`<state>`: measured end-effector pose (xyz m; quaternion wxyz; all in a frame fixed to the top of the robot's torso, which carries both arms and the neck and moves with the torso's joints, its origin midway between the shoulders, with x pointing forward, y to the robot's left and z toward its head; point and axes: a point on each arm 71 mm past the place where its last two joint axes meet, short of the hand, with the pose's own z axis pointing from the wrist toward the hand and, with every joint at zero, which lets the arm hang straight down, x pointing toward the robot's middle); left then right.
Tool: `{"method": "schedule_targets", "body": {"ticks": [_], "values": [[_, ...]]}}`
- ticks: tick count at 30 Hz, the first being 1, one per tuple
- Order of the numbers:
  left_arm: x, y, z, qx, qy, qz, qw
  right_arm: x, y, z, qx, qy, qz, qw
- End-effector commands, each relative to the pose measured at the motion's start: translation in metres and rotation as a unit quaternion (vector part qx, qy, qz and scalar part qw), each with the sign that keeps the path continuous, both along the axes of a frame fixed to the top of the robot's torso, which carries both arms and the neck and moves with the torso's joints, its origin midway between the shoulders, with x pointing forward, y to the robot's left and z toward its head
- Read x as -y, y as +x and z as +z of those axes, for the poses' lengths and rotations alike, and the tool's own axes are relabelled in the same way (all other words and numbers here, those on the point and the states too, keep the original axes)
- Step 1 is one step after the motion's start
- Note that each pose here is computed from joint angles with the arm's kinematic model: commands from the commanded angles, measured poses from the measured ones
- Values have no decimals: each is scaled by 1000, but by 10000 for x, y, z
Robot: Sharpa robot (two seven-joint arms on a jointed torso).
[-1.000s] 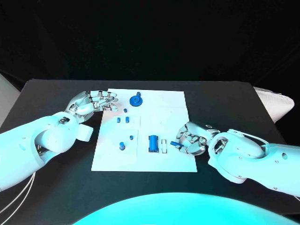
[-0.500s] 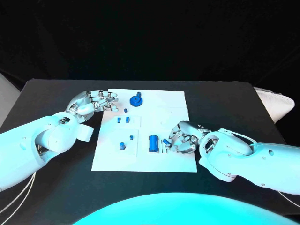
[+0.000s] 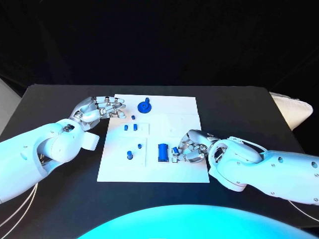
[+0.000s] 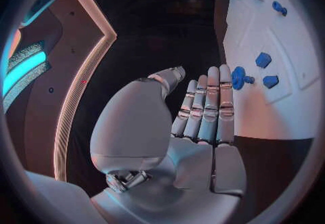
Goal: Assemble the parts on the task board
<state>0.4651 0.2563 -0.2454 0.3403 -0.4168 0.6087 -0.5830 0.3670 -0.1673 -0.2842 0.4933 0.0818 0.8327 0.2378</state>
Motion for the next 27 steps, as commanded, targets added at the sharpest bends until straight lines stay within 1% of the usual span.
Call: {"method": "schedule_targets", "body": {"ticks": [1, 27], "values": [[30, -6, 11, 1, -7, -10, 1000, -14, -14, -29, -15, -9, 3, 1000], [16, -6, 6, 0, -6, -10, 1000, -36, -25, -9, -10, 0, -2, 1000]]}}
